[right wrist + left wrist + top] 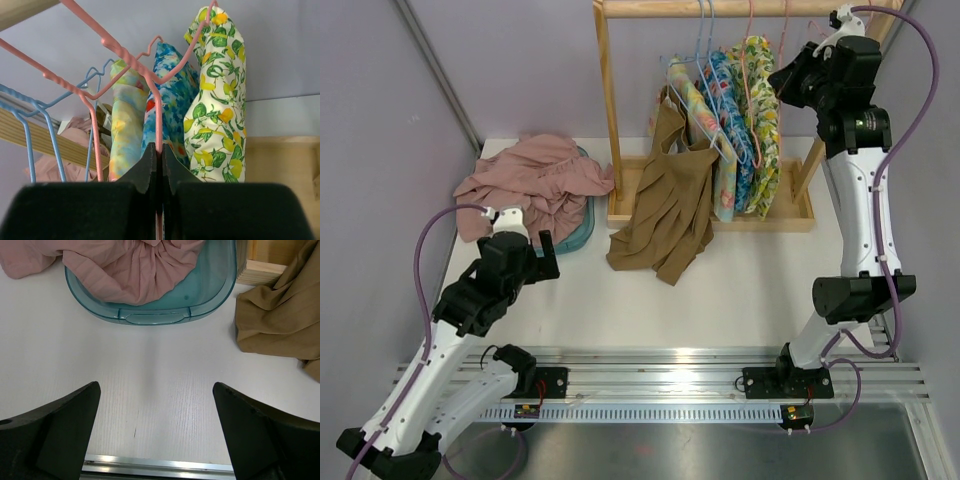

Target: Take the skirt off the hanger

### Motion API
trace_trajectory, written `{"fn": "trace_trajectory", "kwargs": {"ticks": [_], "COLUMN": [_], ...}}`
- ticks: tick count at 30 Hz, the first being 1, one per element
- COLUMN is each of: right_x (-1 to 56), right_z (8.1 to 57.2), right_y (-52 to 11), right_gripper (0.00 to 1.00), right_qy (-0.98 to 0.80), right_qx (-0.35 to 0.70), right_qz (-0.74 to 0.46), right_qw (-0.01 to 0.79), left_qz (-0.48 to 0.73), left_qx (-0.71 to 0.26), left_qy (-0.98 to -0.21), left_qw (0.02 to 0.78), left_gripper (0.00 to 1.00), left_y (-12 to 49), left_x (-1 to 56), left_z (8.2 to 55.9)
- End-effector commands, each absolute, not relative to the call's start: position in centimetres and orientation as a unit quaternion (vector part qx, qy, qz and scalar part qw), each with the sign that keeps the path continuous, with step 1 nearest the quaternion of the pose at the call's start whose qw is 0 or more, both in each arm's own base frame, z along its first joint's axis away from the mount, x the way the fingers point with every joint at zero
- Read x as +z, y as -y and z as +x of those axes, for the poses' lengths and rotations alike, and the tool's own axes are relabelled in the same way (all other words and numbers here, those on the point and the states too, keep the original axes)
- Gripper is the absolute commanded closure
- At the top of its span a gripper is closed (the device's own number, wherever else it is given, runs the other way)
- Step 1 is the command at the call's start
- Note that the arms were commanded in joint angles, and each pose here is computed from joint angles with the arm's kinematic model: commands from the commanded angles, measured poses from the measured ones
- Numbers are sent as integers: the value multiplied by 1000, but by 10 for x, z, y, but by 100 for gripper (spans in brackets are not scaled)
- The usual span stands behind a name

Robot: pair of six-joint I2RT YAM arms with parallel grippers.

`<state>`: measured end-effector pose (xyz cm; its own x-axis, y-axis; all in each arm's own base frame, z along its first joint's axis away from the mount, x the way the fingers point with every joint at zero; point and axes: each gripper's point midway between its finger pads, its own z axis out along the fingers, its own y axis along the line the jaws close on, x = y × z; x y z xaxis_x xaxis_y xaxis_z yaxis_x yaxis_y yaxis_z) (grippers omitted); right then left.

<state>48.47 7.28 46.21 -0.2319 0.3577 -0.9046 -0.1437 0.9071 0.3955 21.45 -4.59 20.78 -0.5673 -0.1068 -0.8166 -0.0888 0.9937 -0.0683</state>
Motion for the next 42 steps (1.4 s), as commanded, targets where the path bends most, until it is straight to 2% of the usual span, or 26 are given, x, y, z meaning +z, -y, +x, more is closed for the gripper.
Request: {"fn": "trace_trajectory", "kwargs": {"ticks": [1, 4, 5, 9, 15, 18, 19, 22, 28, 35, 42], "right_x": [520, 516, 516, 512, 513, 511, 511, 512, 507, 523, 586], "right_z": [442, 419, 412, 380, 342, 326, 321, 307, 305, 327, 351], "right_y": [-58, -52, -51, -48, -44, -45, -46, -45, -42, -42, -45], "right_gripper": [100, 100, 100, 100, 100, 100, 100, 100, 100, 100, 100], "right_qy": [-710, -710, -709, -712, -709, -713, -712, -708, -716, -678, -592], "right_qx": [175, 163, 163, 160, 158, 164, 167, 171, 158, 174, 208], "right_qz": [66, 73, 74, 75, 82, 84, 83, 84, 83, 97, 101], "right_qw": [678, 681, 683, 679, 683, 677, 676, 680, 675, 708, 772], "left_qz": [-50, -28, -22, 51, 175, 246, 274, 335, 378, 385, 382], "left_qx": [-29, -48, -61, -112, -221, -273, -309, -342, -338, -341, -330], "left_qy": [-864, -854, -843, -813, -758, -732, -709, -672, -668, -668, -679], "left_qw": [500, 518, 535, 569, 588, 573, 572, 565, 545, 538, 534], "left_gripper": [1, 1, 1, 1, 1, 1, 1, 1, 1, 1, 1], "left_y": [52, 68, 75, 132, 240, 302, 329, 381, 442, 456, 448], "left_x": [235, 260, 283, 343, 413, 419, 428, 427, 401, 388, 370], "left_z": [225, 235, 239, 248, 222, 192, 168, 122, 91, 77, 78]}}
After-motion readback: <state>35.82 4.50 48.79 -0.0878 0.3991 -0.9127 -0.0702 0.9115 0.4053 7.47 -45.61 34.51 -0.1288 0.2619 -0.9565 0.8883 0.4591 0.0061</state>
